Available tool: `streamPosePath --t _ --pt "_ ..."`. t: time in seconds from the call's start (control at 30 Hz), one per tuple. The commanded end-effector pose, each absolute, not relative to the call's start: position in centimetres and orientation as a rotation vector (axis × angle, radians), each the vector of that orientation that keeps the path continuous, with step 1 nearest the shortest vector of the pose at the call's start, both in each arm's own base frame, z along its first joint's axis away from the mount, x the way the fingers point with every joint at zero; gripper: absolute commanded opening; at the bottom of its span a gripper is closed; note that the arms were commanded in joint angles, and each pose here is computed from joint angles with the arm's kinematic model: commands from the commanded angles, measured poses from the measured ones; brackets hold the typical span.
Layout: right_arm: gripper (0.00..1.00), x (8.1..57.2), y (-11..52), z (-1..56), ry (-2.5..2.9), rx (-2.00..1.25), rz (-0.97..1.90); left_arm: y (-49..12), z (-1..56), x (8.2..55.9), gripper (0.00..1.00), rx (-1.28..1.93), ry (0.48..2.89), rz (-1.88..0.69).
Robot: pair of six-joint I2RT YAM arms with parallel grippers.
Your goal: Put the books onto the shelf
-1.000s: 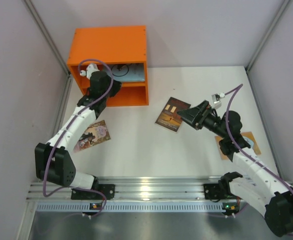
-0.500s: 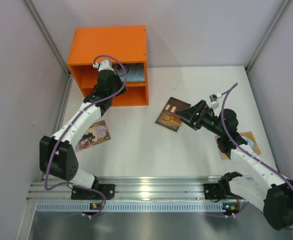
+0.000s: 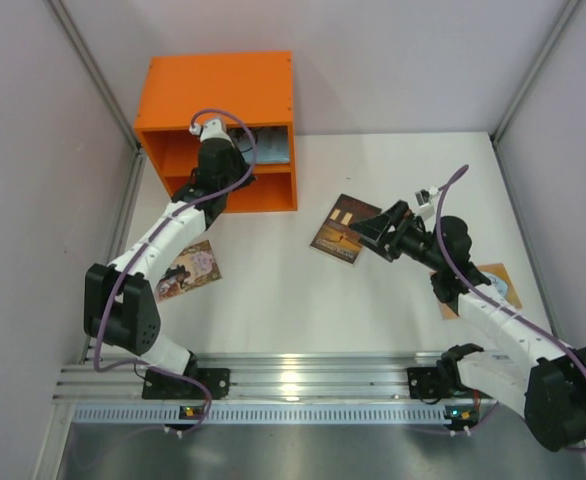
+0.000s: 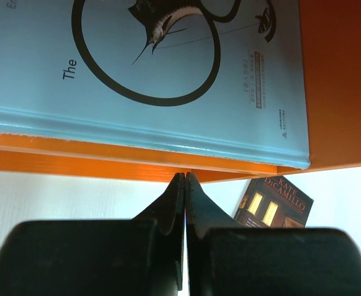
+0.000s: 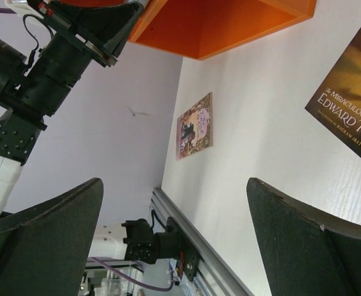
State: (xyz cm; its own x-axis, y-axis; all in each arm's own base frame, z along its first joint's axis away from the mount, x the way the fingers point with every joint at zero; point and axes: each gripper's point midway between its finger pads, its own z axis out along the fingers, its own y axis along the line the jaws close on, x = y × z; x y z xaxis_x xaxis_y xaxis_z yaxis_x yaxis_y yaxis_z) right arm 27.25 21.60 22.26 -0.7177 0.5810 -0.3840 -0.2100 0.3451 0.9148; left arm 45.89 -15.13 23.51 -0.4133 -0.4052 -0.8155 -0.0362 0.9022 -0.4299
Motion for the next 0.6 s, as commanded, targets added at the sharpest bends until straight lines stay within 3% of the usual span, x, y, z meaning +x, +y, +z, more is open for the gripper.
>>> streamPosePath --t 0.0,0.57 --pt "1.00 28.2 21.5 25.5 1.804 0.248 1.440 -15.4 27.2 47.6 0.00 -0.333 1.841 -0.457" --pt "1.00 28.6 21.7 25.2 1.810 0.253 1.440 -15.8 27.6 48.6 0.00 -0.347 1.822 -0.479"
